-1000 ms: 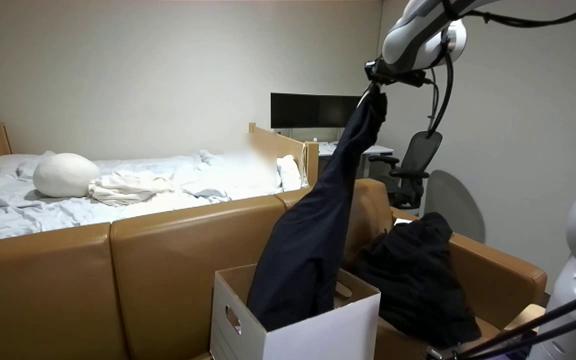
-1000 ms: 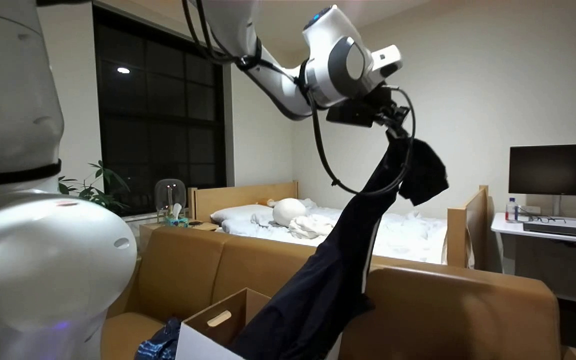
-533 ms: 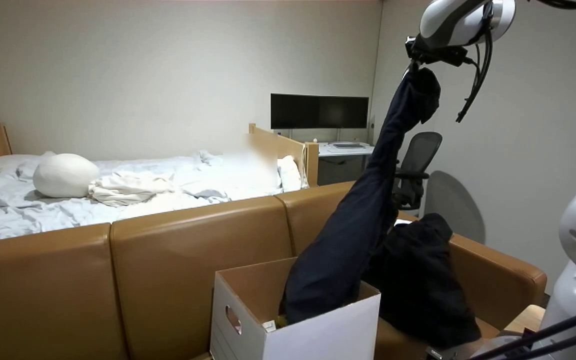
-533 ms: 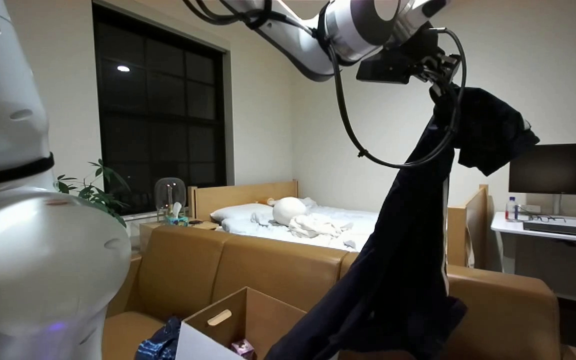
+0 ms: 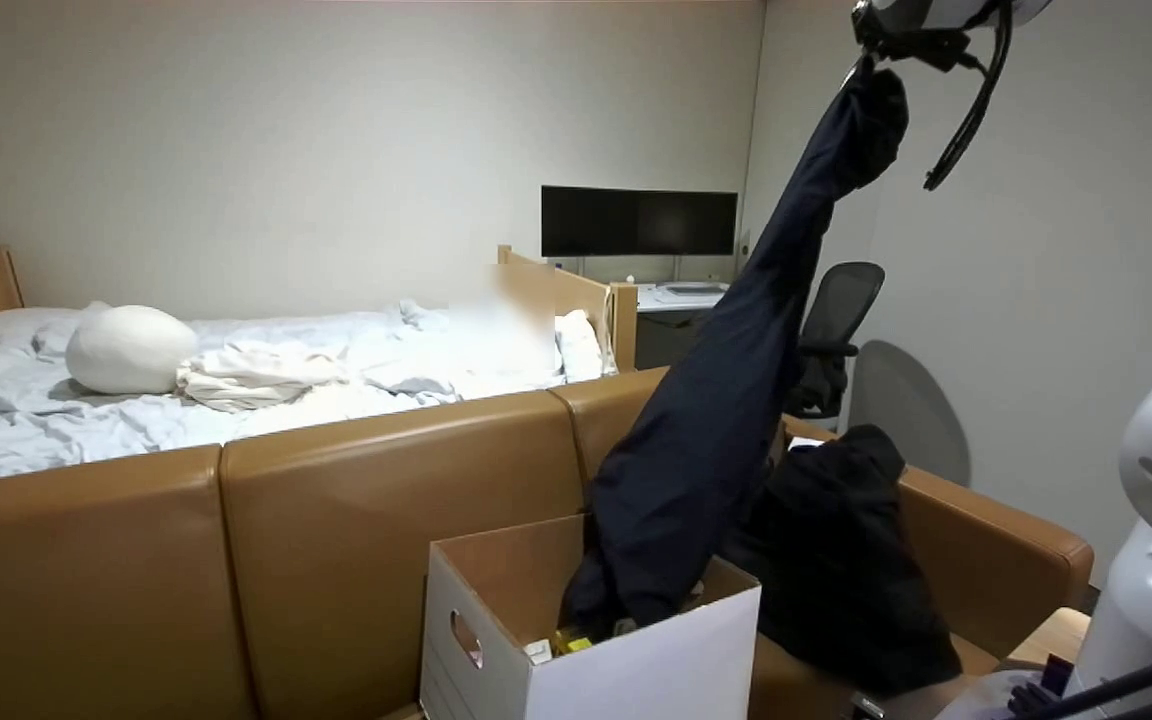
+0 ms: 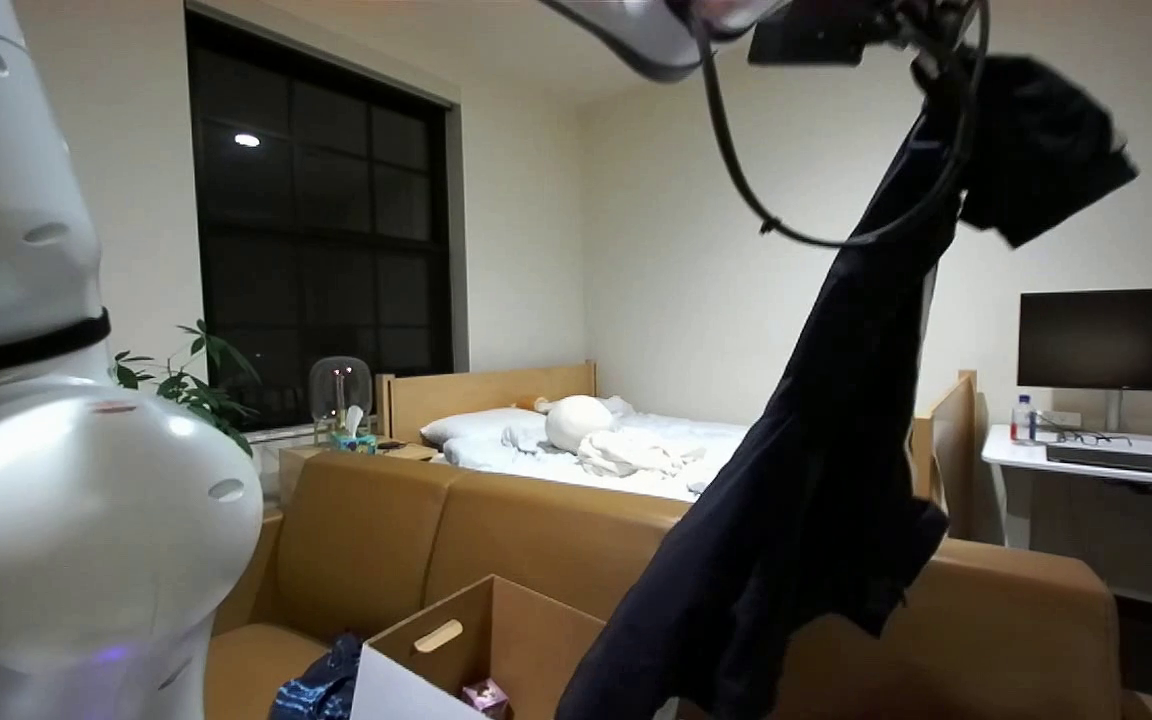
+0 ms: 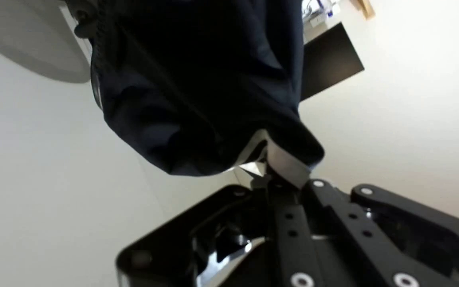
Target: Pick up the black clothes from the box and put them on the couch.
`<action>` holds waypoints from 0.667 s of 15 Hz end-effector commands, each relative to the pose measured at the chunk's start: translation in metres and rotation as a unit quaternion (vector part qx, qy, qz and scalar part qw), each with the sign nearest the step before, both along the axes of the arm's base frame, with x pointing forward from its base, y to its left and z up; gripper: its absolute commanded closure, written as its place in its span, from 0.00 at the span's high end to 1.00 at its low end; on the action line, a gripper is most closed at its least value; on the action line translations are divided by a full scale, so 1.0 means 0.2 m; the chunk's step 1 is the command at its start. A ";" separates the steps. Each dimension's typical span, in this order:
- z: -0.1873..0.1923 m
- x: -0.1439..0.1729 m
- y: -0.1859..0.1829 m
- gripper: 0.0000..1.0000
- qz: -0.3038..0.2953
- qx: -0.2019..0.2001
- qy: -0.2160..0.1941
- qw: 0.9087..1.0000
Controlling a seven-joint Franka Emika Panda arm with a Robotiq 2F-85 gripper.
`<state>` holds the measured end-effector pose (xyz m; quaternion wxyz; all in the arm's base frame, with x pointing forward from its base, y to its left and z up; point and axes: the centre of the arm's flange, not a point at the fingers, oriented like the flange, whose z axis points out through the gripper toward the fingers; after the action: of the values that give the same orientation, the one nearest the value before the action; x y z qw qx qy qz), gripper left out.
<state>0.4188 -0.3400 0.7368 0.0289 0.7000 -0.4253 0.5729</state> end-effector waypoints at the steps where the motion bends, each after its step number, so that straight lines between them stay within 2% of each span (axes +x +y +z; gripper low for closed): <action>1: 0.43 -0.14 -0.22 0.01 -0.070 0.011 -0.067 0.995; 5: 0.81 -0.42 -0.48 0.01 -0.150 0.044 -0.117 0.981; 10: 1.11 -0.70 -0.78 0.01 -0.248 0.101 -0.152 0.952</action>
<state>0.2781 -0.4478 0.9028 0.0312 0.5329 -0.5939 0.6020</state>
